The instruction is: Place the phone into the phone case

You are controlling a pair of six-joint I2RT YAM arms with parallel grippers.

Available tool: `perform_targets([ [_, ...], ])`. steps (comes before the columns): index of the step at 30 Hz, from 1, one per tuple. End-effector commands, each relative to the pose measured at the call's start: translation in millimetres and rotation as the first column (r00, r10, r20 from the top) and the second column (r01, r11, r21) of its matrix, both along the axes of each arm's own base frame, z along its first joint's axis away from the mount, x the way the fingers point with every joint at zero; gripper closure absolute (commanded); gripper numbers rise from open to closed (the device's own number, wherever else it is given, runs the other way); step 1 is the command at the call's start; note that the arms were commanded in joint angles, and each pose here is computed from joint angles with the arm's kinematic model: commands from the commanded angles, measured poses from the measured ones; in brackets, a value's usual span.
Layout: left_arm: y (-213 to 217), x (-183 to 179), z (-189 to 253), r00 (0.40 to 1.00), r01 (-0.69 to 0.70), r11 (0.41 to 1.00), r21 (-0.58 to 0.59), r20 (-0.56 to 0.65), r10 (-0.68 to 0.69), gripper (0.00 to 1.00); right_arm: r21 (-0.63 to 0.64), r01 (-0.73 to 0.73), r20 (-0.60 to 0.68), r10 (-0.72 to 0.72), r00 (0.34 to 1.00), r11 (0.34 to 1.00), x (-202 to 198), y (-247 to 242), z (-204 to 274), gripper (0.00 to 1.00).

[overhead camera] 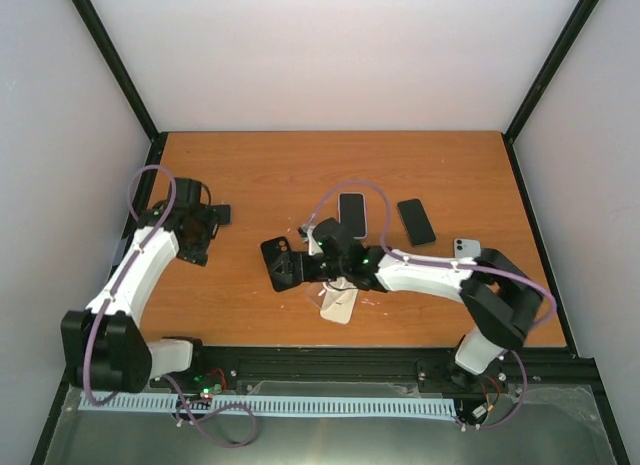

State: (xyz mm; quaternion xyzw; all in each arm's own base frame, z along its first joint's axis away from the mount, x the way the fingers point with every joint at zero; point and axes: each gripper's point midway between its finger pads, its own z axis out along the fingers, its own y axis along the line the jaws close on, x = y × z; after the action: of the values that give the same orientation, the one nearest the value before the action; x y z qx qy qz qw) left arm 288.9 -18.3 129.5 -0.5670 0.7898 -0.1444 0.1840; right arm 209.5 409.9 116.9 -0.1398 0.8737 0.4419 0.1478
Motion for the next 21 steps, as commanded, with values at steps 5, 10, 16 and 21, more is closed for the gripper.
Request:
perform_targets([
  [5, 21.6, 21.3, -12.2, 0.964, -0.18, 0.982, 0.051, -0.189, 0.187, 0.05, -0.088, 0.054, 0.157, -0.04, 0.987, 0.995, -5.7, -52.2, 25.1, 0.0],
  [10, 31.1, 42.2, -35.7, 0.939, -0.255, 0.966, 0.052, -0.223, 0.26, 0.05, -0.099, 0.065, 0.203, -0.043, 0.978, 0.993, -8.7, -66.3, 39.1, 0.0],
  [16, 56.1, 78.9, -51.7, 0.928, -0.287, 0.957, 0.044, -0.233, 0.289, 0.06, -0.088, 0.071, 0.224, -0.05, 0.973, 0.994, -12.8, -75.6, 46.7, 0.0],
  [21, 71.2, 109.9, -59.4, 0.925, -0.29, 0.956, 0.03, -0.246, 0.289, 0.05, -0.095, 0.092, 0.225, -0.069, 0.972, 0.991, -10.9, -78.7, 44.8, 0.0],
])
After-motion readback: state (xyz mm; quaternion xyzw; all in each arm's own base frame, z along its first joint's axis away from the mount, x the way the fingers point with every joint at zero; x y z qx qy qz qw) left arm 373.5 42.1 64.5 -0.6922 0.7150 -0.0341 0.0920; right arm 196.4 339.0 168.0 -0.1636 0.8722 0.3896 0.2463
